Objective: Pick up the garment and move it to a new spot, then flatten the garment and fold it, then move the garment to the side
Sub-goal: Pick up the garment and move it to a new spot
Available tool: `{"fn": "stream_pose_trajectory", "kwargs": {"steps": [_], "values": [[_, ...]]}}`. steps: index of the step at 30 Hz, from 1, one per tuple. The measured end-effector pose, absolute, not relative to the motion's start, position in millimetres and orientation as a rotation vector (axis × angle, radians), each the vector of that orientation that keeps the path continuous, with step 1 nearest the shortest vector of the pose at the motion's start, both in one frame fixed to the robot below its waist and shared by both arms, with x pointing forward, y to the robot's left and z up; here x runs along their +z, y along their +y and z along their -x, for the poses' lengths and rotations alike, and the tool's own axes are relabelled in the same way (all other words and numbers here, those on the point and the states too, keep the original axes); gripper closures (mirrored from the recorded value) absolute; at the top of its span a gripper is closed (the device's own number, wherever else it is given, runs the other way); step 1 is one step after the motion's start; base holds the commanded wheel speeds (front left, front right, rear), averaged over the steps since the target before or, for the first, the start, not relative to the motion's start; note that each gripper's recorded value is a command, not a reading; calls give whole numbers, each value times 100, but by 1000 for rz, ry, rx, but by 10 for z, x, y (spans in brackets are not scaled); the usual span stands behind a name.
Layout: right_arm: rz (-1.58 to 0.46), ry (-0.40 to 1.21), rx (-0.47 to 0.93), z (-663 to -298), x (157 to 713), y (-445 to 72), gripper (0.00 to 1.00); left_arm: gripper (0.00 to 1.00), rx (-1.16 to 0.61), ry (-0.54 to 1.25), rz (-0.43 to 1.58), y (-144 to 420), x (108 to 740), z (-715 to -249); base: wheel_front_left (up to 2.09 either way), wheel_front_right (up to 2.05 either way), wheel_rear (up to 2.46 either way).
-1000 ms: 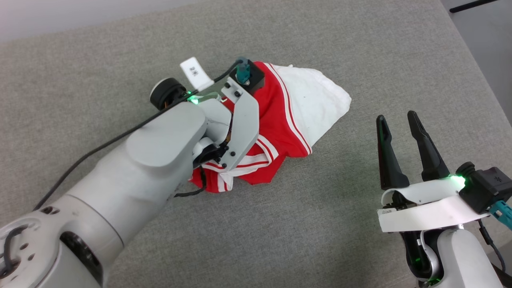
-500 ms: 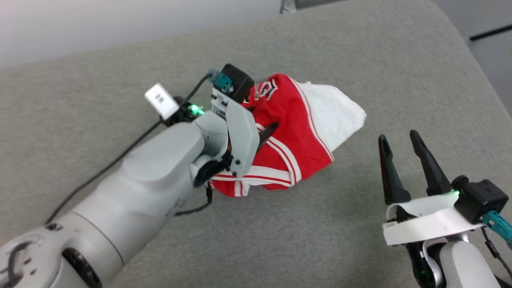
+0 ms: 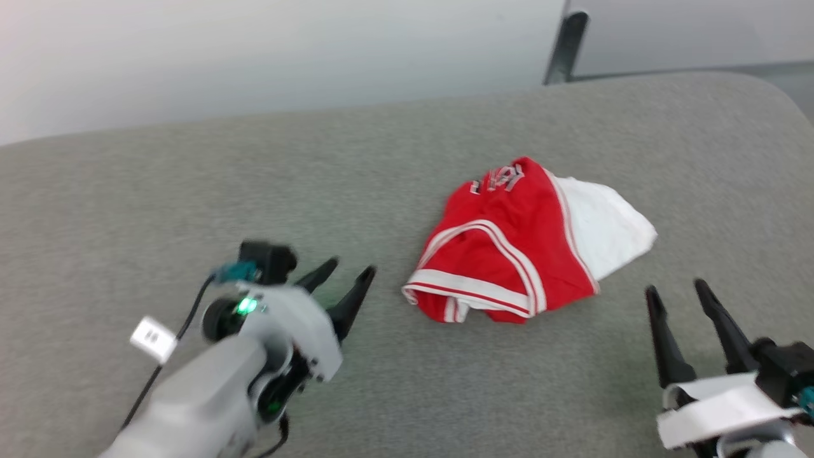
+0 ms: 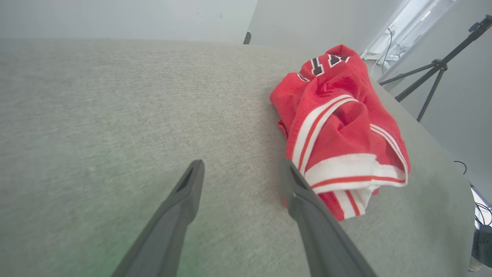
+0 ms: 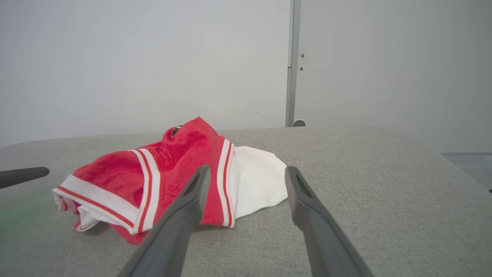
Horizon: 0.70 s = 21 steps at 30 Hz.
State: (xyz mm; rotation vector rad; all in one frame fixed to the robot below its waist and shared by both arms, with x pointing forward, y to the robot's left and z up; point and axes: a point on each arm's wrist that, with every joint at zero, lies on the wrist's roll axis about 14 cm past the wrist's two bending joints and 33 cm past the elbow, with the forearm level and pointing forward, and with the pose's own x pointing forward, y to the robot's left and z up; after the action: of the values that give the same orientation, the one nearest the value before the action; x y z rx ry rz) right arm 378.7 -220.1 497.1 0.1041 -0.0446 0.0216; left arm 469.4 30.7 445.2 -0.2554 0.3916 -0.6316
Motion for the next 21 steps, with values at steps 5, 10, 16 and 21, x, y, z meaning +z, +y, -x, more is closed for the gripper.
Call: {"fn": "stream_pose_trajectory", "kwargs": {"steps": [5, 10, 16, 21], "values": [[-78, -11, 42, -3725, 4878, -2217, 0, 0, -441, 381, 297, 929, 4349, -4501, 0, 0, 0], [-57, 8, 55, -3676, 4850, -2247, 0, 0, -270, 293, 309, 1522, 4448, -4274, 0, 0, 0], [-65, -10, 62, -3679, 4943, -2228, 0, 0, -102, 221, 252, 2114, 4478, -3823, 0, 0, 0], [-67, -22, 63, -3643, 5002, -2223, 0, 0, -25, 114, 232, 2323, 4686, -3576, 0, 0, 0]]}}
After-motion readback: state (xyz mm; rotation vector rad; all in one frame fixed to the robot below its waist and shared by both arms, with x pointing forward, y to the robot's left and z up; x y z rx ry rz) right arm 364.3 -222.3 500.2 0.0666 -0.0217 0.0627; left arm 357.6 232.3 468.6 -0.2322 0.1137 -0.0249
